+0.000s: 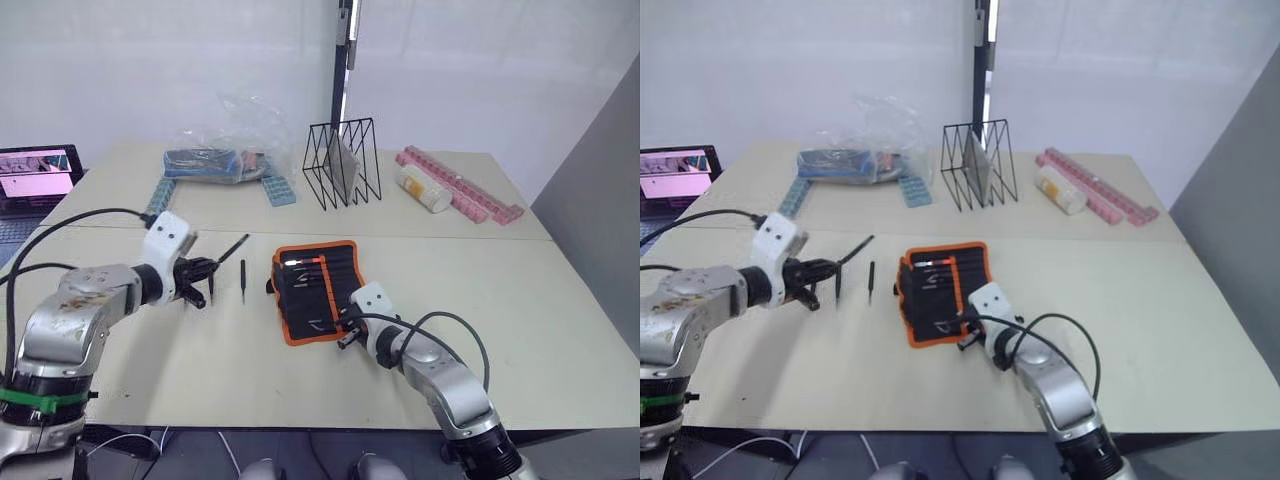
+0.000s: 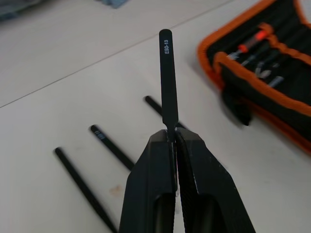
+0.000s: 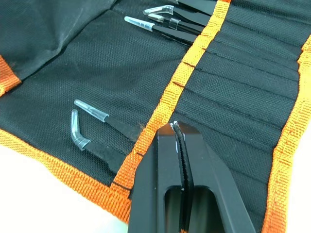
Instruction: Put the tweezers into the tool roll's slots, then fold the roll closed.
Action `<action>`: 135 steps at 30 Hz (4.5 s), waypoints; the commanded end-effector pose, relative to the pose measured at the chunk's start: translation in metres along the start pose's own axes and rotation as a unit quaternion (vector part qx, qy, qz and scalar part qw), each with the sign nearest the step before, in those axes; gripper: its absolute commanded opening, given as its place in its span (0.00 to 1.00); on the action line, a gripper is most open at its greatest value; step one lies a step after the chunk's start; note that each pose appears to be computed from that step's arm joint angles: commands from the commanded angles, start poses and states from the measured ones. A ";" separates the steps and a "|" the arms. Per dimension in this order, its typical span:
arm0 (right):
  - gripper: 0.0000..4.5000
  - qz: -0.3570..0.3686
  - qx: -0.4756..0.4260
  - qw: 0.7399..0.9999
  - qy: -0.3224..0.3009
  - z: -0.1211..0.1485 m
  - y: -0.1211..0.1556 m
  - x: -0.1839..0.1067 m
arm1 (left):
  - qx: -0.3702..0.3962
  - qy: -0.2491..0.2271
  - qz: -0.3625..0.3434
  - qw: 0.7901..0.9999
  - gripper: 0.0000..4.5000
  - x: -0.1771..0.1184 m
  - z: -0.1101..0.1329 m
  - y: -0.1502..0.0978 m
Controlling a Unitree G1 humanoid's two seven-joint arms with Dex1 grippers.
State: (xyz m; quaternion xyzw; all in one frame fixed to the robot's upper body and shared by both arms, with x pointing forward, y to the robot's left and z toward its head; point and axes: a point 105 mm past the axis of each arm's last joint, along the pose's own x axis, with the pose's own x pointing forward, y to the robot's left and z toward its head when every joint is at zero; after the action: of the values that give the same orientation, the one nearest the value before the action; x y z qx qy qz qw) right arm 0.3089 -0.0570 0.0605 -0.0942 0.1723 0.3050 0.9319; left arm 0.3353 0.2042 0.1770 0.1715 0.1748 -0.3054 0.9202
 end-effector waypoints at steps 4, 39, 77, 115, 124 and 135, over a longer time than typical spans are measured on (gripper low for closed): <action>0.00 -0.001 0.030 0.994 0.102 -0.052 0.005 0.004 | 0.087 0.008 -0.113 0.990 0.03 0.032 0.034 -0.021; 0.00 -0.042 0.058 0.993 0.094 -0.056 0.004 -0.001 | 0.226 0.174 -0.246 0.926 0.03 0.102 0.016 -0.043; 0.00 -0.048 0.061 0.992 0.095 -0.058 0.006 -0.003 | 0.293 0.141 -0.254 0.911 0.03 0.147 0.040 -0.080; 0.00 -0.031 0.045 0.993 0.107 -0.060 0.009 0.003 | 0.201 0.030 -0.243 0.949 0.79 0.108 0.080 -0.061; 0.00 -0.021 0.032 0.994 0.107 -0.058 0.008 0.004 | 0.086 -0.070 -0.108 0.988 0.79 0.041 0.069 -0.021; 0.00 0.018 0.000 0.994 0.110 -0.055 0.007 0.007 | -0.019 -0.100 0.151 0.983 0.79 -0.043 -0.028 -0.023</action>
State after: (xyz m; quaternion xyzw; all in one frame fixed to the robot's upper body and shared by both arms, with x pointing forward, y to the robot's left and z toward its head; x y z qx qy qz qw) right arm 0.3138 -0.0581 0.0551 -0.1169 0.1806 0.2988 0.9298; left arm 0.2914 0.2113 0.1493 0.1302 0.0966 -0.2159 0.9629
